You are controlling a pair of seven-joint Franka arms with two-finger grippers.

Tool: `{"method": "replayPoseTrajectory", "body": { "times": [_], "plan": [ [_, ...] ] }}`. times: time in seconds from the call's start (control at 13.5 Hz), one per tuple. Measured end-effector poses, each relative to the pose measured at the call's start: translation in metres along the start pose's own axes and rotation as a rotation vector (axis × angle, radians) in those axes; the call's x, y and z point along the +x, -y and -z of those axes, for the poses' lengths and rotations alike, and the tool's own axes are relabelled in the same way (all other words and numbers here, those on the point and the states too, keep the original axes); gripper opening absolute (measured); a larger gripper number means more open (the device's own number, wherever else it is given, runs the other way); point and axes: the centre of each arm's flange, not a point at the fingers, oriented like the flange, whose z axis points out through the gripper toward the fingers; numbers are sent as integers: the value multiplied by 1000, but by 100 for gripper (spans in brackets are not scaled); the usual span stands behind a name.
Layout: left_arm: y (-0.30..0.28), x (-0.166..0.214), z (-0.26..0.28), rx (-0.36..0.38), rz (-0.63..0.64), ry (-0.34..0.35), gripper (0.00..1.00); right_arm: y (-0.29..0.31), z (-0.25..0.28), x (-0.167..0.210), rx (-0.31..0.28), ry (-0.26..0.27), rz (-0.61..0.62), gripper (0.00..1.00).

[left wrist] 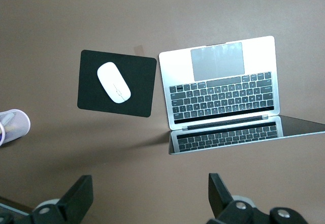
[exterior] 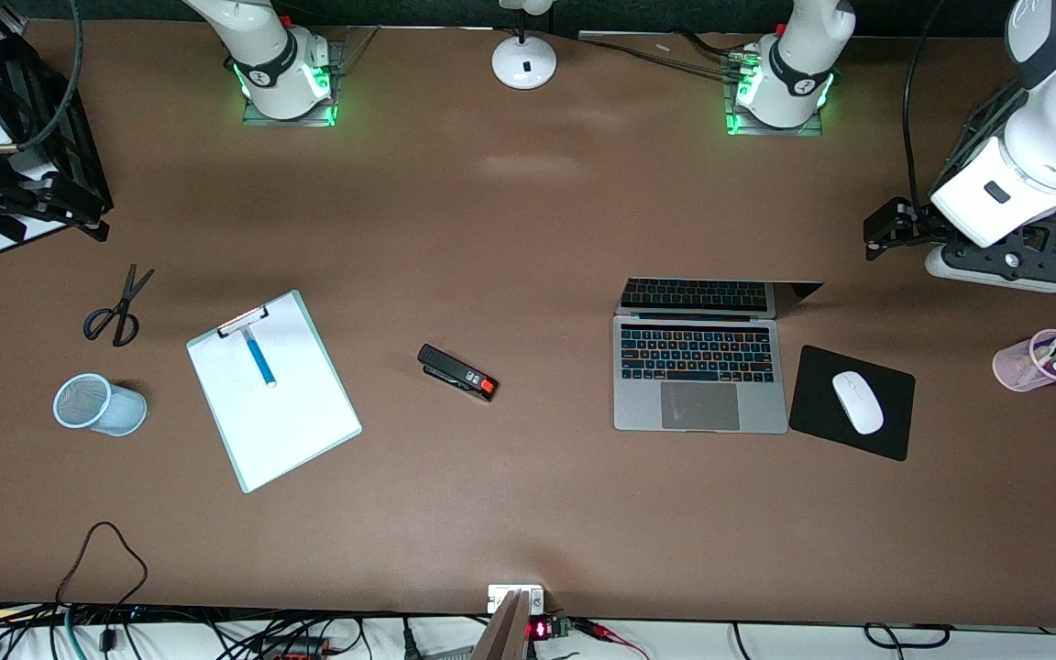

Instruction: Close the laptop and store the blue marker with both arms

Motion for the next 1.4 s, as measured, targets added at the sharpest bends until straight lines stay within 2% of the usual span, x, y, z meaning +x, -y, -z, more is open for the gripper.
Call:
{"method": "replayPoseTrajectory", "body": {
  "times": [0.96, 1.03, 1.11, 1.4],
  "plan": [
    [0, 0, -1, 0, 0, 1, 99, 0, -4, 2, 0, 7, 1, 100],
    [0, 1, -2, 0, 0, 3, 96, 0, -4, 2, 0, 8, 1, 100],
    [0, 1, -3, -1, 0, 7, 87, 1, -4, 2, 0, 8, 1, 100],
    [0, 0, -4, -1, 0, 19, 43, 4, -4, 2, 0, 8, 8, 100]
  ]
}}
